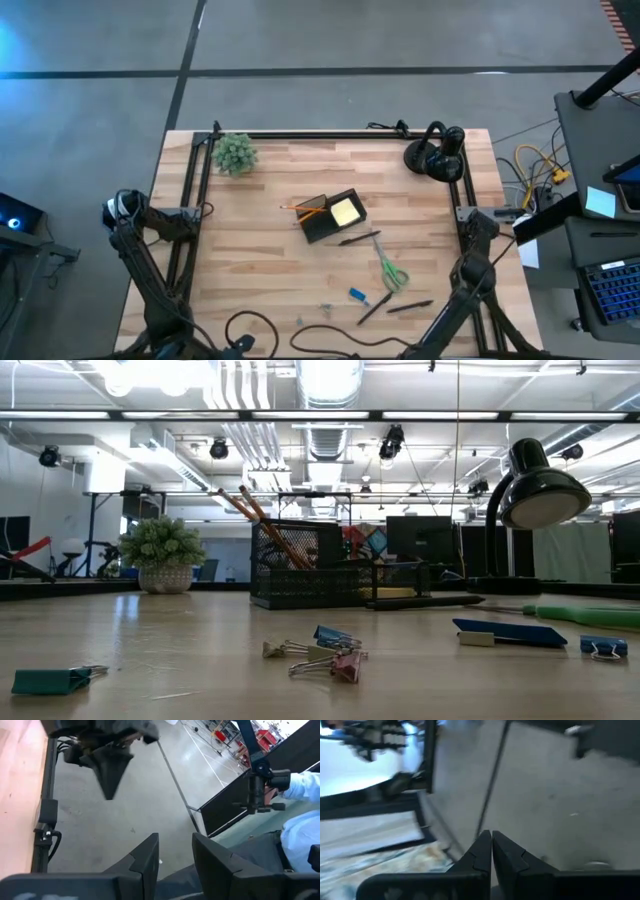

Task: Pick and place office supplies into organizer
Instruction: Put the top black pen into the black desk organizer

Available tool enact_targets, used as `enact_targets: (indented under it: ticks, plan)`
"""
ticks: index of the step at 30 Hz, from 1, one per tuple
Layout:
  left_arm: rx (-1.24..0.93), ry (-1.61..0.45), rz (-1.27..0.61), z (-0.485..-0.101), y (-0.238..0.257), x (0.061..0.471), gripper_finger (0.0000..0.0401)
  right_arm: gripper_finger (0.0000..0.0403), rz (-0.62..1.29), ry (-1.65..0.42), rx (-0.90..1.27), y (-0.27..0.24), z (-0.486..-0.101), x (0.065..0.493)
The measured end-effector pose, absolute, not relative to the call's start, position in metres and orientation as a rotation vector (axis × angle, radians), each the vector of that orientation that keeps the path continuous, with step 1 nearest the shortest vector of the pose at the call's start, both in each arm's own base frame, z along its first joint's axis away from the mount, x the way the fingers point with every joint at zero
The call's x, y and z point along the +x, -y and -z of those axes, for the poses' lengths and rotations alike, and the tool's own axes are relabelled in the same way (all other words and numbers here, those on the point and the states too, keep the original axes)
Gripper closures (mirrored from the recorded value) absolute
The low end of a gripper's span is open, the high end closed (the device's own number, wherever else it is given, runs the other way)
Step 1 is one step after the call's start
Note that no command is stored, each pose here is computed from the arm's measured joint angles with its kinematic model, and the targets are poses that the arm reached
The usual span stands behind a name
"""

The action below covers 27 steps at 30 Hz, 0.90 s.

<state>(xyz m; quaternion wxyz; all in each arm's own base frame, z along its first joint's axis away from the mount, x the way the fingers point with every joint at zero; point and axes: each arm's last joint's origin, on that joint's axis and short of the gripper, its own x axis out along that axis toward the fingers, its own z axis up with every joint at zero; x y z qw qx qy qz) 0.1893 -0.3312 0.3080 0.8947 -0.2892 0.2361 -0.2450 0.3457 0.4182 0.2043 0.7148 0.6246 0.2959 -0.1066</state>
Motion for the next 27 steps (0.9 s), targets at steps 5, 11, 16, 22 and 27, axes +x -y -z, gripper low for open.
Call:
enact_targets:
  ticks: [5, 11, 16, 22, 27]
  plan:
    - [-0.594, -0.494, 0.504, -0.306, 0.331, 0.19, 0.0298, 0.0394, 0.305, -0.683, 1.326, -0.415, -0.209, 0.344]
    - [-0.599, -0.486, 0.487, -0.307, 0.327, 0.196, 0.0298, 0.0394, 0.285, -0.673, 1.246, -0.405, -0.214, 0.352]
    - [-0.611, -0.476, 0.48, -0.311, 0.322, 0.2, 0.0298, 0.0394, 0.406, -0.696, 1.202, -0.388, -0.206, 0.359]
    - [-0.608, -0.494, 0.466, -0.309, 0.312, 0.212, 0.0299, 0.0394, 0.565, -0.732, 1.147, -0.371, -0.202, 0.354]
    - [-0.583, -0.547, 0.419, -0.3, 0.293, 0.234, 0.0299, 0.0394, 0.74, -0.765, 1.105, -0.357, -0.207, 0.338]
